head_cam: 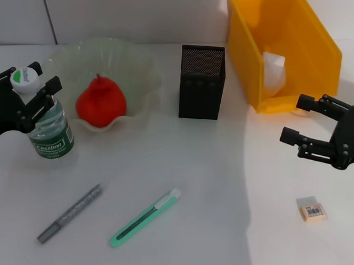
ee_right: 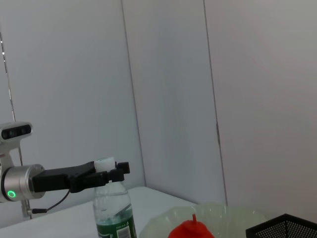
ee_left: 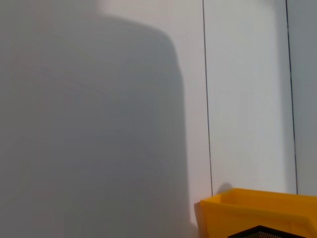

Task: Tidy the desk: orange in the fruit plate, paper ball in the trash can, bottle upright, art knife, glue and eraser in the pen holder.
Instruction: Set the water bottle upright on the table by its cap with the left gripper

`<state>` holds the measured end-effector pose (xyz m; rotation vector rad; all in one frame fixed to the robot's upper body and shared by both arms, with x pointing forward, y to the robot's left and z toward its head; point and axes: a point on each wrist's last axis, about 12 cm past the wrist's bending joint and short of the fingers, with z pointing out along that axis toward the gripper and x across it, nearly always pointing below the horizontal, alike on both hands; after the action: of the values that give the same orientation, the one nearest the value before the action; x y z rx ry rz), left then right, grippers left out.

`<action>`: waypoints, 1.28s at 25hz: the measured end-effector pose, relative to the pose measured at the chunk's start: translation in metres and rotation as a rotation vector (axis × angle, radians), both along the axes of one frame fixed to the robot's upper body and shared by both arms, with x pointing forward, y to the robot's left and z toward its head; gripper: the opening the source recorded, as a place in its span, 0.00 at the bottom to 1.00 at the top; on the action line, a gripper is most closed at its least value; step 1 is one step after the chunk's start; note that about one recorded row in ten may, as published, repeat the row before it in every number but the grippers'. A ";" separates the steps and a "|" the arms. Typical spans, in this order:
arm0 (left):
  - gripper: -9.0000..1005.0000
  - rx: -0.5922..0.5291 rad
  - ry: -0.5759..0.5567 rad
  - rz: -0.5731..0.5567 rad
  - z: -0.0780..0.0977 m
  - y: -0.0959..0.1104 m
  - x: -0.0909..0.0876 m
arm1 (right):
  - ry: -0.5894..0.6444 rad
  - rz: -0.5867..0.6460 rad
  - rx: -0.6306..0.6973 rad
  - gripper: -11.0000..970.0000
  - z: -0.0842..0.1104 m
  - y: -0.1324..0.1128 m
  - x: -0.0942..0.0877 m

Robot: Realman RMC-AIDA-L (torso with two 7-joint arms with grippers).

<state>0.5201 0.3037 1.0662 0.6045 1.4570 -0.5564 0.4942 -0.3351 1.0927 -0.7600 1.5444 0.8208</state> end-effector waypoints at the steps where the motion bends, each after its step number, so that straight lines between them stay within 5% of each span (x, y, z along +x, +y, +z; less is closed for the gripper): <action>1: 0.42 0.003 0.000 0.005 -0.001 0.000 0.000 | 0.004 0.002 -0.003 0.86 0.000 0.002 0.003; 13: 0.43 0.014 0.015 0.030 -0.005 -0.005 0.003 | 0.002 0.018 -0.024 0.86 0.002 0.007 0.013; 32: 0.56 0.011 0.019 0.064 -0.009 -0.006 0.002 | 0.009 0.033 -0.037 0.86 0.001 0.010 0.015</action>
<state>0.5223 0.2973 1.0568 0.5600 1.4932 -0.5055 0.5089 -0.3255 1.0941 -0.8114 1.5628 0.8228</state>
